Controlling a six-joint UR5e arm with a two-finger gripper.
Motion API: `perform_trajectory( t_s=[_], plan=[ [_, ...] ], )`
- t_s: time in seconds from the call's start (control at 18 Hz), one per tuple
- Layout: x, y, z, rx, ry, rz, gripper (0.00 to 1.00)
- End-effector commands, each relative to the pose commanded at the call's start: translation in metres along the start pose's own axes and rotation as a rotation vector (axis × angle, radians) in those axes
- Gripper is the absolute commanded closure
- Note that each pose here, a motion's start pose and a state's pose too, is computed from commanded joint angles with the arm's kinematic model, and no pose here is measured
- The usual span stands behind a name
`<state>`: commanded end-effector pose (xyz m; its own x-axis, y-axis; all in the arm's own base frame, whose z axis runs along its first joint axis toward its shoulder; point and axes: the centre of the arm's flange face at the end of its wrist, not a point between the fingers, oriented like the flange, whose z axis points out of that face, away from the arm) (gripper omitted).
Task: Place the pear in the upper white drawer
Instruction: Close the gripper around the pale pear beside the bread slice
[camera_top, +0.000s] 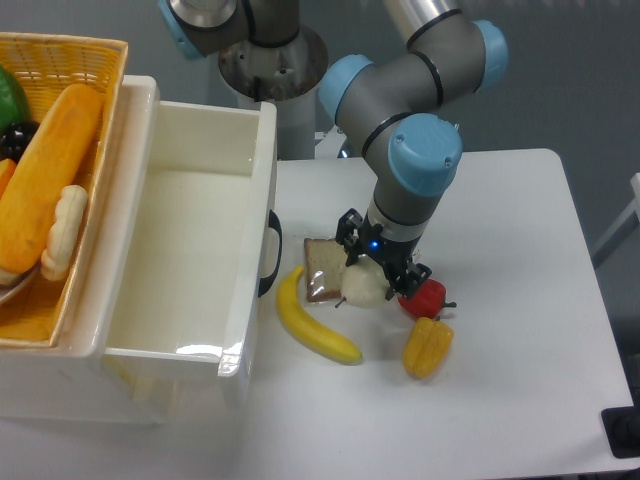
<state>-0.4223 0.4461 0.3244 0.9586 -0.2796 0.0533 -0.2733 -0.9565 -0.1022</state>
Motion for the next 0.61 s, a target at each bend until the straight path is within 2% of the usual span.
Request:
perform_trajectory(
  t_s=[0.61],
  plan=[
    [-0.007,-0.002,-0.03,0.029,-0.043,-0.072,0.46]
  ],
)
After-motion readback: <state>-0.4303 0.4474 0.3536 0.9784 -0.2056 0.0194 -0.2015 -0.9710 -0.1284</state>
